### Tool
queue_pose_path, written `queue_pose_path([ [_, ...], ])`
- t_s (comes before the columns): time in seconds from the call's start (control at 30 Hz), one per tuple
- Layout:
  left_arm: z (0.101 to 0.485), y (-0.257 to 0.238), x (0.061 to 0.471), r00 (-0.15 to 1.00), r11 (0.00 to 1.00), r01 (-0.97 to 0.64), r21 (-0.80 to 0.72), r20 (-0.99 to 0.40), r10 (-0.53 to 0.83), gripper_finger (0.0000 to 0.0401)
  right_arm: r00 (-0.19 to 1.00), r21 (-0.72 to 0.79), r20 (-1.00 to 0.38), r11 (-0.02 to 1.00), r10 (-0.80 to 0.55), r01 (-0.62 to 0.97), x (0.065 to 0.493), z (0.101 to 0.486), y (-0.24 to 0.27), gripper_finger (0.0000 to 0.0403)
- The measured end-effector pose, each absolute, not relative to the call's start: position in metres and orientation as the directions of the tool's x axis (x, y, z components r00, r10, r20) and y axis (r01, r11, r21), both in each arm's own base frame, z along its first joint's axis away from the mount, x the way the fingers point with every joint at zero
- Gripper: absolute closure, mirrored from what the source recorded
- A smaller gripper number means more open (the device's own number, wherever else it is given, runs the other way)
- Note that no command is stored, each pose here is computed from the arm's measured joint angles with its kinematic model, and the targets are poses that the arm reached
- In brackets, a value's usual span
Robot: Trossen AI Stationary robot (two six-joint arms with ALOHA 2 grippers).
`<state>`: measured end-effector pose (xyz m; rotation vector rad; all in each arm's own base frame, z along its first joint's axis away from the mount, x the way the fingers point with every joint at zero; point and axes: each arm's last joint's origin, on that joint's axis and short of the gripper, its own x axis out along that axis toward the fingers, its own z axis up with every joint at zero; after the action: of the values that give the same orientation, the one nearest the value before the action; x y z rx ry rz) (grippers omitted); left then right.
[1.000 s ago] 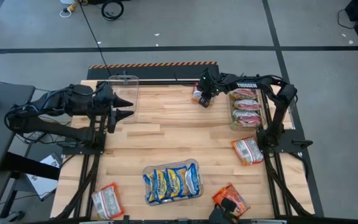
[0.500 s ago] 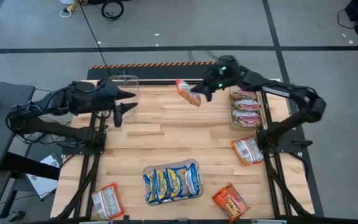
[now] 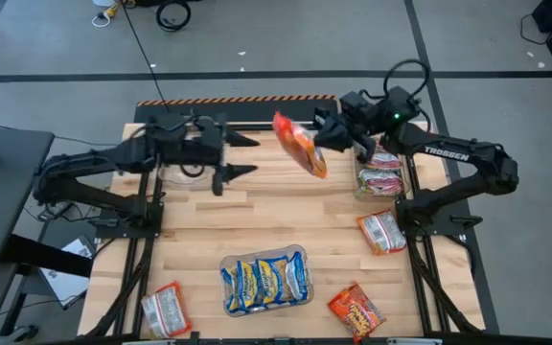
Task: Sort Maruchan noodles
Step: Put the orange noodle pack into the top left transparent bin
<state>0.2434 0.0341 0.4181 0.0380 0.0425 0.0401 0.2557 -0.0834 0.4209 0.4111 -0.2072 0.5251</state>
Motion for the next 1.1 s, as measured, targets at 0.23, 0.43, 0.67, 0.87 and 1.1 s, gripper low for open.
queue_pose_path([
  [0.23,0.408,0.037,0.294,0.971,0.978,0.2,0.06,0.124,-0.206,0.011,0.755,0.307,0.299,0.691,0.583,-0.655,0.262,0.423,-0.049,0.04],
  [0.43,0.396,0.038,0.326,0.907,0.941,0.338,0.028,0.256,-0.333,0.011,0.733,0.279,0.297,0.678,0.612,-0.68,0.264,0.423,-0.039,0.04],
  [0.67,0.396,0.037,0.336,0.83,0.902,0.43,0.034,0.377,-0.41,0.0123,0.793,0.344,0.269,0.714,0.547,-0.61,0.266,0.417,-0.048,0.04],
  [0.87,0.396,0.037,0.335,0.832,0.899,0.437,0.0,0.378,-0.405,0.0204,0.838,0.376,0.275,0.75,0.471,-0.544,0.267,0.416,-0.055,0.0384],
  [1.1,0.402,0.042,0.33,0.843,0.864,0.494,-0.094,0.294,-0.45,0.0278,0.853,0.371,0.299,0.771,0.429,-0.518,0.262,0.421,-0.06,0.0312],
])
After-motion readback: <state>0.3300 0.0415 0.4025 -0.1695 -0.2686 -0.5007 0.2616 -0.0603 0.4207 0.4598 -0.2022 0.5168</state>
